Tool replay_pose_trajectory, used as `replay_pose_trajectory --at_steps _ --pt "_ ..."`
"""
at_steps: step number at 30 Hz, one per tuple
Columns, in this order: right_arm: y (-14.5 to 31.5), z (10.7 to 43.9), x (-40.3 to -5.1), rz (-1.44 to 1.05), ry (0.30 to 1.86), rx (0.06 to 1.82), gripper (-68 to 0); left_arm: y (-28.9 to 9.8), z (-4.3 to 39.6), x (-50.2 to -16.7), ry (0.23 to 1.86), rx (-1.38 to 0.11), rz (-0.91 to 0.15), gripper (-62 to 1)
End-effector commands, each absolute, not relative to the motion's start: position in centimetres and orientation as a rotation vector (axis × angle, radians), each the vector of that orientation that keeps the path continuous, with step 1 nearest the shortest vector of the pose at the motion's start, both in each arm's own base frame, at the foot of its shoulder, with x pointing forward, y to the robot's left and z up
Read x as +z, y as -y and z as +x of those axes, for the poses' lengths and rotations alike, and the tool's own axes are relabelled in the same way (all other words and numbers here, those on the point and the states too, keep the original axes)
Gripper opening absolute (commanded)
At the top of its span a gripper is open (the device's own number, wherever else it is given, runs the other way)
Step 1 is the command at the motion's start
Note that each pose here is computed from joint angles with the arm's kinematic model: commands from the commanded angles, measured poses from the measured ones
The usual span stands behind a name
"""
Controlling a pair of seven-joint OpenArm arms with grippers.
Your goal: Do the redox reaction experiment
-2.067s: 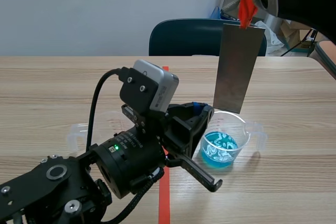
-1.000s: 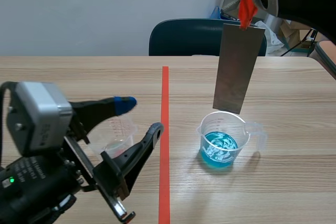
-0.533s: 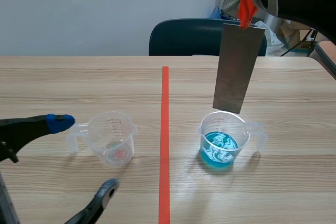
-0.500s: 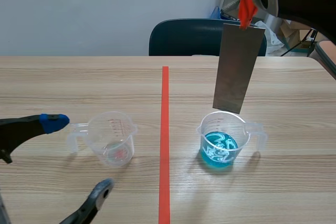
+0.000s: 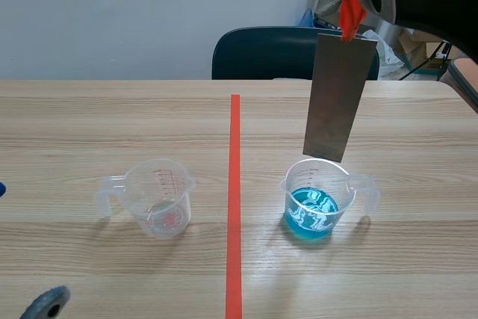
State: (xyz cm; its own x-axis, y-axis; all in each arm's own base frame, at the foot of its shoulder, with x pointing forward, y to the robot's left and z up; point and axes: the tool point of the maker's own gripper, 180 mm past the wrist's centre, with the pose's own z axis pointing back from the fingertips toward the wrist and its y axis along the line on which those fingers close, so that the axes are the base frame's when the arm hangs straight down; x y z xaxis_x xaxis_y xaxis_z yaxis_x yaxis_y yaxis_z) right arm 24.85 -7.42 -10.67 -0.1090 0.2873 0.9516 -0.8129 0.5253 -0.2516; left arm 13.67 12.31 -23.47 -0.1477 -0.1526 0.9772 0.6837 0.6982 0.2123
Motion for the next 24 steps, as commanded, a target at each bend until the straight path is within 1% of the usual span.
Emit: replay_pose_trajectory --at_steps 1,6,11,24 --pt "7.2 24.6 -9.9 0.502 1.403 1.022 -66.9 -12.1 13.2 -22.6 1.591 -0.752 -0.476 1.4" --pt "7.2 24.6 -9.9 0.502 1.404 1.022 -66.9 -12.0 11.2 -22.3 1.587 -0.773 -0.512 1.4" --pt "7.2 24.6 -9.9 0.502 1.404 1.022 -66.9 -11.8 9.6 -22.2 1.57 -0.764 -0.554 1.4" --pt "7.2 24.6 -9.8 0.504 1.407 1.022 -66.9 -11.6 9.3 -22.2 1.57 -0.776 -0.564 1.4"
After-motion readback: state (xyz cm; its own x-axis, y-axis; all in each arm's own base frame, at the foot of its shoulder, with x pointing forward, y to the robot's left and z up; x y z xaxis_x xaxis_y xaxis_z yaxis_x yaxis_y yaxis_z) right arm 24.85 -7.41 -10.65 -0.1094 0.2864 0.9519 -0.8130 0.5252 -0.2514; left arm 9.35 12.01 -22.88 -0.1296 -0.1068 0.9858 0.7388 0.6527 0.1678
